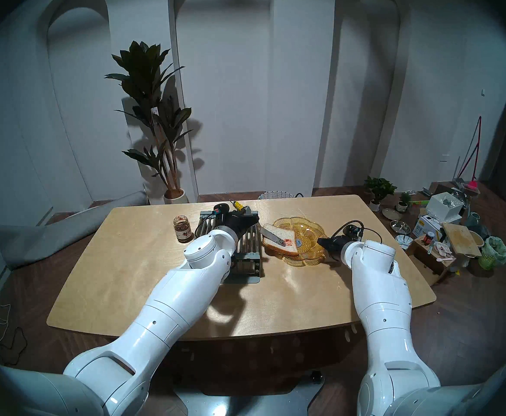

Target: Spread jam over the slice of bread with the knife

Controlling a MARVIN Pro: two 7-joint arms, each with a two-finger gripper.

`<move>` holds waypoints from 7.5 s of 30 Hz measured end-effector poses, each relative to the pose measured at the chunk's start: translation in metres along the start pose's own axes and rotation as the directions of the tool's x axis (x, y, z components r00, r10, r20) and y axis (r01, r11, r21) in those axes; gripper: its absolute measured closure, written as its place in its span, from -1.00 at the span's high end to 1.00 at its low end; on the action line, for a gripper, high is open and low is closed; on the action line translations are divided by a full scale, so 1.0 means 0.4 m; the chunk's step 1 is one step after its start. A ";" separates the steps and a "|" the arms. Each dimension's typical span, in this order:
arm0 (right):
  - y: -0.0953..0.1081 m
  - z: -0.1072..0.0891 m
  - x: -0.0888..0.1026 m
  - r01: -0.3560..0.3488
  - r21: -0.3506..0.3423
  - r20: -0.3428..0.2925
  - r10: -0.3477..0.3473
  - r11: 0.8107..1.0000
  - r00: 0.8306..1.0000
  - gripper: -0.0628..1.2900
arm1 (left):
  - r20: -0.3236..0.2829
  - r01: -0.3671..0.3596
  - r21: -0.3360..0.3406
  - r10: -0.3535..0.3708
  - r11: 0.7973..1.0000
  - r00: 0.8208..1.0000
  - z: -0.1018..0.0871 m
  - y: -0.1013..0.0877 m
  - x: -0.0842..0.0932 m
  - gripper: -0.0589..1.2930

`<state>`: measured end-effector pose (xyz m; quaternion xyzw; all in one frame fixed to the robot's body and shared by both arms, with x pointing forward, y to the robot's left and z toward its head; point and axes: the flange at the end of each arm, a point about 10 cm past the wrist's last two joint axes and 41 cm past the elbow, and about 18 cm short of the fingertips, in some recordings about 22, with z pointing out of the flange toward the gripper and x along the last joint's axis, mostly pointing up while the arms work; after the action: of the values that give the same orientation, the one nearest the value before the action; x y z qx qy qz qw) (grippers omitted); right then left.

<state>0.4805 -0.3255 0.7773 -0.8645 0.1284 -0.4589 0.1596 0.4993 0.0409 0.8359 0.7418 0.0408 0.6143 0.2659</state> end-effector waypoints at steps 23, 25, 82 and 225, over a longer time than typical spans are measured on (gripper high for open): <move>0.001 0.011 0.007 -0.001 -0.002 -0.002 0.001 1.000 1.000 -0.95 | -0.001 0.026 0.009 -0.026 1.000 1.000 0.004 -0.023 0.024 -0.89; 0.001 0.012 0.007 -0.002 -0.002 -0.003 0.002 1.000 1.000 -0.95 | 0.010 0.008 0.017 -0.008 1.000 1.000 0.004 -0.023 0.025 -0.89; 0.000 0.004 -0.002 -0.021 0.010 -0.006 0.021 1.000 1.000 -0.95 | 0.027 -0.198 0.028 0.197 0.980 0.980 -0.050 0.067 0.135 -0.89; -0.028 -0.165 0.177 0.124 -0.132 -0.214 -0.150 0.983 0.965 0.87 | -0.011 -0.618 0.079 0.621 0.782 0.784 -0.271 -0.090 0.342 -0.90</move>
<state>0.4650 -0.3518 0.8699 -0.8224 0.1121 -0.5545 0.0608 0.4407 0.1619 0.9531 0.7117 -0.1785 0.6790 0.0224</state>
